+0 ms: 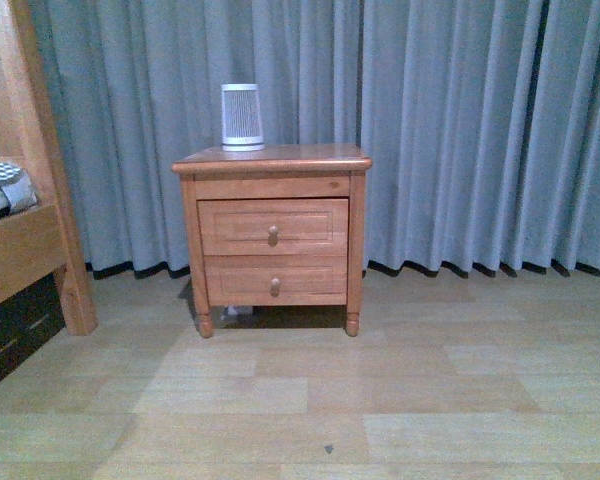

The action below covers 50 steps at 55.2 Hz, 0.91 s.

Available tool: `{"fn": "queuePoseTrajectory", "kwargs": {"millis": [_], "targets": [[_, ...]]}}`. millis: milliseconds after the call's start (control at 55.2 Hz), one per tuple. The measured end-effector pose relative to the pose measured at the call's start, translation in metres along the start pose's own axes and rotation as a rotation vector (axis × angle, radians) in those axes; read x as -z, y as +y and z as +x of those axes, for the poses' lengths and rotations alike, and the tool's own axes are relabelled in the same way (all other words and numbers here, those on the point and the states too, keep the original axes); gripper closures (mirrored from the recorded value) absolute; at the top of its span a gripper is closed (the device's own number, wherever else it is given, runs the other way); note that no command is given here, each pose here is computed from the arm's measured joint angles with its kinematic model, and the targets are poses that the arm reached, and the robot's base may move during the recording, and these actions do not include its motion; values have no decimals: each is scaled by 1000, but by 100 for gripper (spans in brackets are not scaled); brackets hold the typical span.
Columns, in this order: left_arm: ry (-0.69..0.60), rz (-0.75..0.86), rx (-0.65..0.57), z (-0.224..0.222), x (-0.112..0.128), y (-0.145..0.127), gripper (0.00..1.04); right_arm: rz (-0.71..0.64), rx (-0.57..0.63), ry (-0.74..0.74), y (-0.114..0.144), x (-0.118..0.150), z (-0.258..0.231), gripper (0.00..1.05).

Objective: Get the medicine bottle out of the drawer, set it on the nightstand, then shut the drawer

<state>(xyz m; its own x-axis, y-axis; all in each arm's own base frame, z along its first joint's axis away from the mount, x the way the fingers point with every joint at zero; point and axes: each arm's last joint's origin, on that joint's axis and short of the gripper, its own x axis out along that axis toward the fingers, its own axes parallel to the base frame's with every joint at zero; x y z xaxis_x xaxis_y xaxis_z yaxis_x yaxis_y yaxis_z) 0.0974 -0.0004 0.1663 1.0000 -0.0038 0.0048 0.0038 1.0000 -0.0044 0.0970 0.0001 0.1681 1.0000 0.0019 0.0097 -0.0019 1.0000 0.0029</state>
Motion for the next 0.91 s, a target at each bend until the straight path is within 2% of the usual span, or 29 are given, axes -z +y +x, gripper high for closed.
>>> {"fn": "queuePoseTrajectory", "kwargs": {"millis": [906], "targets": [[0,0,0,0,0,0,7,0,0,0,0,0,0,0]]}}
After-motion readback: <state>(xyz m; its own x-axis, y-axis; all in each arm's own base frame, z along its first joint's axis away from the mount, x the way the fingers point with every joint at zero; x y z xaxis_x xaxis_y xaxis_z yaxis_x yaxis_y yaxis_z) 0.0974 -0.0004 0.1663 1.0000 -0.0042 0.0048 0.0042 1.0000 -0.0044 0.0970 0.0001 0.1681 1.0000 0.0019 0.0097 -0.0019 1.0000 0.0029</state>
